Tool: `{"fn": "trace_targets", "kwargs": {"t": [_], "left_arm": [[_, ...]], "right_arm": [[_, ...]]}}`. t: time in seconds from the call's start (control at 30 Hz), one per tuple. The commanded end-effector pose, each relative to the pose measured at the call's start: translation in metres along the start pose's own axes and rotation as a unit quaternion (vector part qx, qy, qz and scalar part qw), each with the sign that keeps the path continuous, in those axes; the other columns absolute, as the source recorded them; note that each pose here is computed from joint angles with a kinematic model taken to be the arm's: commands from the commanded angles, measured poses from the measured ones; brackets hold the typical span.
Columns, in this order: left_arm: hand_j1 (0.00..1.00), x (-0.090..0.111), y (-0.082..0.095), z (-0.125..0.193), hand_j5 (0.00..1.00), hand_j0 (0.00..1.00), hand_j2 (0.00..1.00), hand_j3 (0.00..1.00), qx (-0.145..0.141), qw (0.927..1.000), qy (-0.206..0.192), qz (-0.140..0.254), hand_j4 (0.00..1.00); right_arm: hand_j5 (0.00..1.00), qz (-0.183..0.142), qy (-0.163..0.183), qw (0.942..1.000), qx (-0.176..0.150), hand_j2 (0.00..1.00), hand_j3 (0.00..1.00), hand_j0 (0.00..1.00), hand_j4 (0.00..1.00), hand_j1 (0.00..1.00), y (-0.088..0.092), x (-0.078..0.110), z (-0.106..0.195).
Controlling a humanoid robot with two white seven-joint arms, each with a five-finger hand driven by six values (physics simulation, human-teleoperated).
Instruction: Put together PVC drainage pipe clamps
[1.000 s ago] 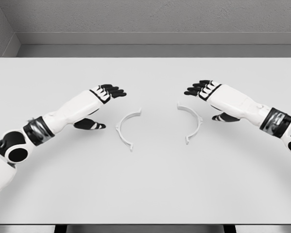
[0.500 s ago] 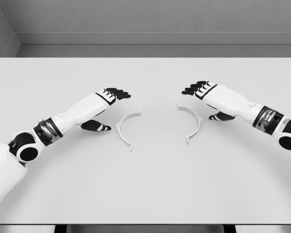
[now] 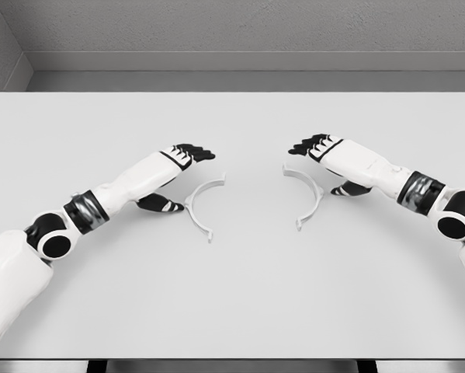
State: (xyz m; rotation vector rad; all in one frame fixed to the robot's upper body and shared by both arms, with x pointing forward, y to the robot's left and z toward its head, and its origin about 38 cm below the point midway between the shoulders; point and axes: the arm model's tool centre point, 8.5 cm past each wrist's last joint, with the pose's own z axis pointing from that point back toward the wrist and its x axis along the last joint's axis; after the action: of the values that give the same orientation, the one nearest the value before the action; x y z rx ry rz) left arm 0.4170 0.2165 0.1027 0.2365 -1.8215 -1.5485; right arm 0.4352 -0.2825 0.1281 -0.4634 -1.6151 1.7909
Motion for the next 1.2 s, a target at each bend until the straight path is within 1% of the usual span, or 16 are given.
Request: {"fn": "trace_targets", "kwargs": {"t": [0.0,0.37,0.4,0.47,0.67,0.77,1.03,1.17], "left_arm": [[1.00,0.001,-0.001,-0.001,1.00,1.00,1.00,1.00,0.002,1.0000,-0.001,0.005,1.00],[1.00,0.008,-0.004,-0.011,1.00,1.00,1.00,1.00,0.010,0.9998,-0.010,0.014,1.00],[1.00,0.009,-0.005,-0.012,1.00,1.00,1.00,1.00,0.011,0.9998,-0.011,0.015,1.00],[1.00,0.010,-0.006,-0.014,1.00,1.00,1.00,1.00,0.012,0.9997,-0.013,0.016,1.00],[1.00,0.016,-0.009,-0.021,1.00,1.00,1.00,1.00,0.017,0.9994,-0.020,0.023,1.00],[1.00,0.016,-0.009,-0.022,1.00,1.00,1.00,1.00,0.014,0.9995,-0.020,0.019,1.00],[1.00,0.018,-0.011,-0.024,1.00,1.00,1.00,1.00,0.015,0.9994,-0.023,0.021,1.00],[1.00,0.021,-0.012,-0.027,1.00,1.00,1.00,1.00,0.016,0.9993,-0.026,0.022,1.00]], "right_arm": [[1.00,-0.004,0.001,1.0000,-0.002,1.00,1.00,1.00,1.00,1.00,0.000,-0.001,0.000],[1.00,-0.009,-0.013,0.9999,-0.007,1.00,1.00,1.00,1.00,1.00,0.002,0.009,-0.012],[1.00,-0.009,-0.017,0.9998,-0.001,1.00,1.00,1.00,1.00,1.00,0.004,0.011,-0.014],[1.00,-0.003,-0.019,0.9998,-0.002,1.00,1.00,1.00,1.00,1.00,0.001,0.012,-0.016],[1.00,-0.006,-0.025,0.9997,-0.003,1.00,1.00,1.00,1.00,1.00,0.003,0.016,-0.021],[1.00,-0.005,-0.028,0.9996,-0.002,1.00,1.00,1.00,1.00,1.00,0.003,0.018,-0.023],[1.00,-0.011,-0.047,0.9988,-0.004,1.00,1.00,1.00,1.00,1.00,0.005,0.032,-0.038],[1.00,-0.013,-0.052,0.9985,-0.006,1.00,1.00,1.00,1.00,1.00,0.005,0.036,-0.044]]}}
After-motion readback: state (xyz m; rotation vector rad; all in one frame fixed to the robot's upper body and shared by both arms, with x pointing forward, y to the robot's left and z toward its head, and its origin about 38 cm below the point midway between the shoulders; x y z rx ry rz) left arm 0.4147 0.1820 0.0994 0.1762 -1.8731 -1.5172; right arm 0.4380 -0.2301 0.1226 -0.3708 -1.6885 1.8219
